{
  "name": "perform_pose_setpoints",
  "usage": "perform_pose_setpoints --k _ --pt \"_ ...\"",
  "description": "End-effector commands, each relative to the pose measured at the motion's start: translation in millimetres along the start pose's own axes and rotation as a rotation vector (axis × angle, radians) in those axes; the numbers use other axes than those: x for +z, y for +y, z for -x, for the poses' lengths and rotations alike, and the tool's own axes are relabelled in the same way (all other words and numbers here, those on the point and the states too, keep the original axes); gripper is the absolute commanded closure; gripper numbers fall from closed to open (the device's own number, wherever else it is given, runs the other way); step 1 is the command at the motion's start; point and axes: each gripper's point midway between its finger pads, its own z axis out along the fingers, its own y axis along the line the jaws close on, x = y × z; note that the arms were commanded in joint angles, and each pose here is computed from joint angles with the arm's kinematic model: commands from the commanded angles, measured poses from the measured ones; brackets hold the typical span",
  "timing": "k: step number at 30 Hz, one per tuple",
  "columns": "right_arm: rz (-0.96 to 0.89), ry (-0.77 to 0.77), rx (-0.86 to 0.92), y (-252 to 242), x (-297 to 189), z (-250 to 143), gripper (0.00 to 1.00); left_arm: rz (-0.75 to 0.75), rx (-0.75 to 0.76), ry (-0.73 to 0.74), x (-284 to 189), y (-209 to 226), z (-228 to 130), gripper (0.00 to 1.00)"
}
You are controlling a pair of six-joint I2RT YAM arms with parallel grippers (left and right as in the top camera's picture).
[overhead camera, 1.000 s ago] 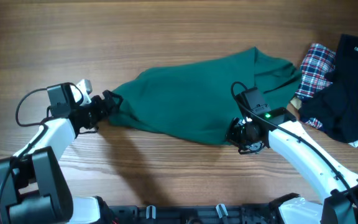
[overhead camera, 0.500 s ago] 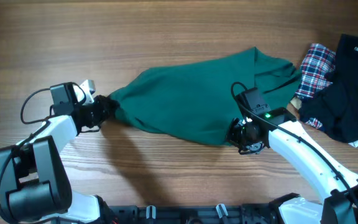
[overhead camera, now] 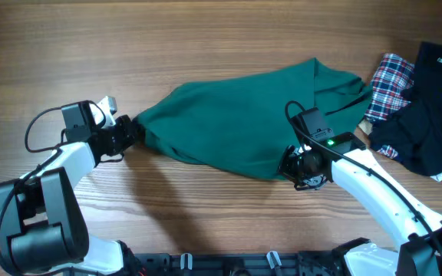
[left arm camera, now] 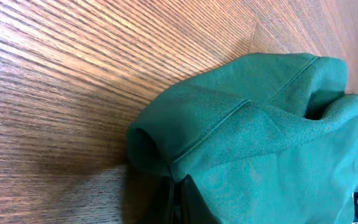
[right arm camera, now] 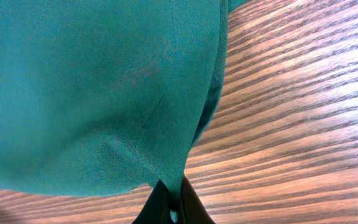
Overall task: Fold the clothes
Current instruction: 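Hold both ends and stretch the green garment between the grippers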
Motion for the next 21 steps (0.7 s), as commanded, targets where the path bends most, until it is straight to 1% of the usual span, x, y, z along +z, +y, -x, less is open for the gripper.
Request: perform_pose_setpoints --k 1,6,9,11,16,21 --pt "0.023 -0.013 -0.015 6.6 -6.0 3.5 0.96 -0.022 -0.003 0.024 0.8 -3.5 -6.9 0.96" --pt "0.026 -0.012 -0.016 7.1 -6.3 3.5 0.96 -0.105 0.044 -0.009 -17.4 -30.9 0.5 0.96" --pt "0.050 -0.035 -0.034 12.4 -12.5 7.0 0.96 -0.131 0.088 -0.061 -41.2 -51.7 7.1 0.96" --pt "0.103 -0.091 -0.091 26.3 -30.8 15.6 0.96 -0.158 0.147 -0.135 -72.9 -76.4 12.4 0.96" --pt "0.199 -0.177 -0.137 45.9 -64.7 23.3 0.96 -0.181 0.218 -0.219 -107.9 -100.3 12.5 0.96" --pt "0.306 -0.229 -0.165 57.6 -94.2 17.9 0.96 -0.180 0.236 -0.222 -118.2 -104.8 4.7 0.96"
